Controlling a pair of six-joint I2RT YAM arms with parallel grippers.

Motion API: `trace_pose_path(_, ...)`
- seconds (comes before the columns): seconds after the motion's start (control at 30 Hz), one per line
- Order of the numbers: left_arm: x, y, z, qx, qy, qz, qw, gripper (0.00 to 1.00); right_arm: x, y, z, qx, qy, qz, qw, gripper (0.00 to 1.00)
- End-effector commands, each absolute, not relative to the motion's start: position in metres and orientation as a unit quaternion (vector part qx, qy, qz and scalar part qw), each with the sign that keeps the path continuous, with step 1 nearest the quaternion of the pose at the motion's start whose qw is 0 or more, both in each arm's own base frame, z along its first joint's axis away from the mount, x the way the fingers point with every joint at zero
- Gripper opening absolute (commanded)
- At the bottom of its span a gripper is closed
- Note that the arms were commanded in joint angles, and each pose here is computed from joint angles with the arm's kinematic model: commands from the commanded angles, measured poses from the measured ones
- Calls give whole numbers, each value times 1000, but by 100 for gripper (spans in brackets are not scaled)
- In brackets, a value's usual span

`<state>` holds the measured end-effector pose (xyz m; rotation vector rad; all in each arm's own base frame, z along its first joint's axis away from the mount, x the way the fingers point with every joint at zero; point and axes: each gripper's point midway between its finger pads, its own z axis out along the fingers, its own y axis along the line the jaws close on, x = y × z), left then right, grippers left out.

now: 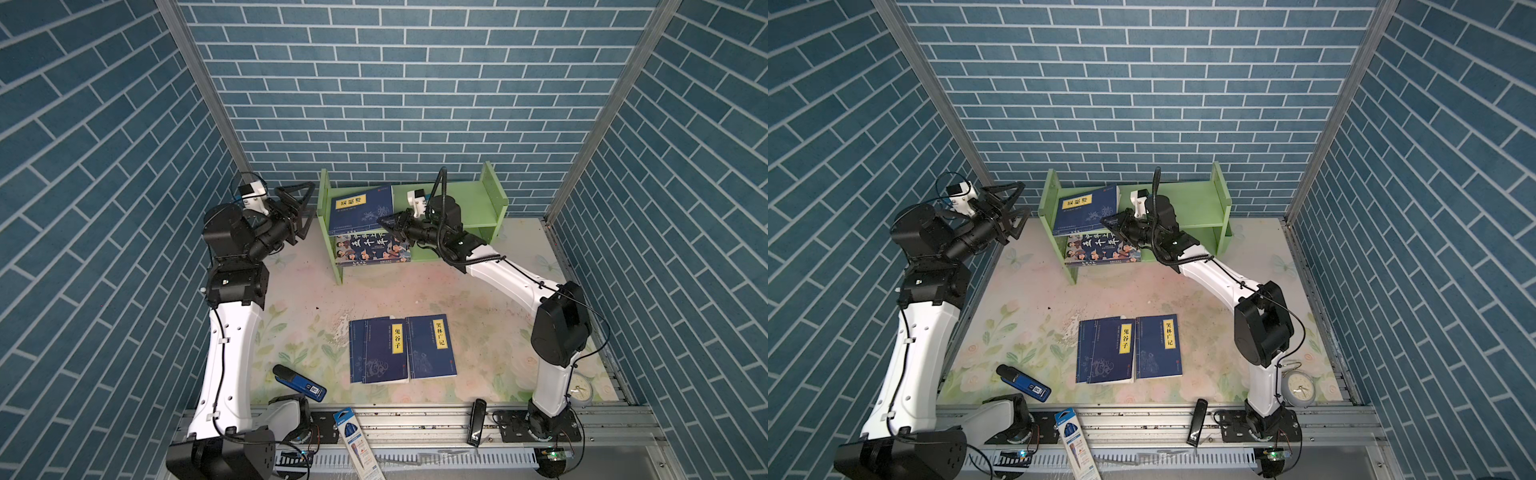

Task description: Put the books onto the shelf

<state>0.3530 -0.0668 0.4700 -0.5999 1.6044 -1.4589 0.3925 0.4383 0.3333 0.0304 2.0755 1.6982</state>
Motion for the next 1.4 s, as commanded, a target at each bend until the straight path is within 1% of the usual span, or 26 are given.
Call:
trace_pose_path(0.0,353,-65,470,-239,642,-587,432,81,396,442,341,-9,752,618,228,6)
trace_pose_path(0.2,354,-65,469,-243,641,-588,429,82,398,441,339,-3,760,610,225,27)
trace_pose_path(0.37,353,-66,467,-244,642,-589,426,82,399,438,335,10,771,597,221,49)
trace_pose_path(0.43,354,-65,465,-248,643,-589,423,82,400,434,333,18,777,590,221,60)
trace_pose_path(0.5,355,-65,463,-252,643,-588,421,82,398,433,334,20,780,586,220,68)
trace_pose_path(0.53,354,-65,462,-254,644,-588,419,82,398,431,332,23,783,582,218,75)
trace_pose_path(0.57,354,-65,462,-255,644,-588,419,82,397,430,333,25,784,581,218,78)
trace_pose_path(0.77,354,-64,457,-263,645,-586,414,83,391,417,328,46,806,552,208,80)
trace_pose_path(1.0,355,-63,450,-271,648,-583,409,83,385,388,320,57,852,471,220,86)
trace_pose_path(1.2,355,-63,446,-271,650,-580,409,84,387,367,320,66,869,426,244,87)
trace_pose_path(1.37,350,-66,431,-265,666,-571,400,85,387,353,332,68,868,413,267,87)
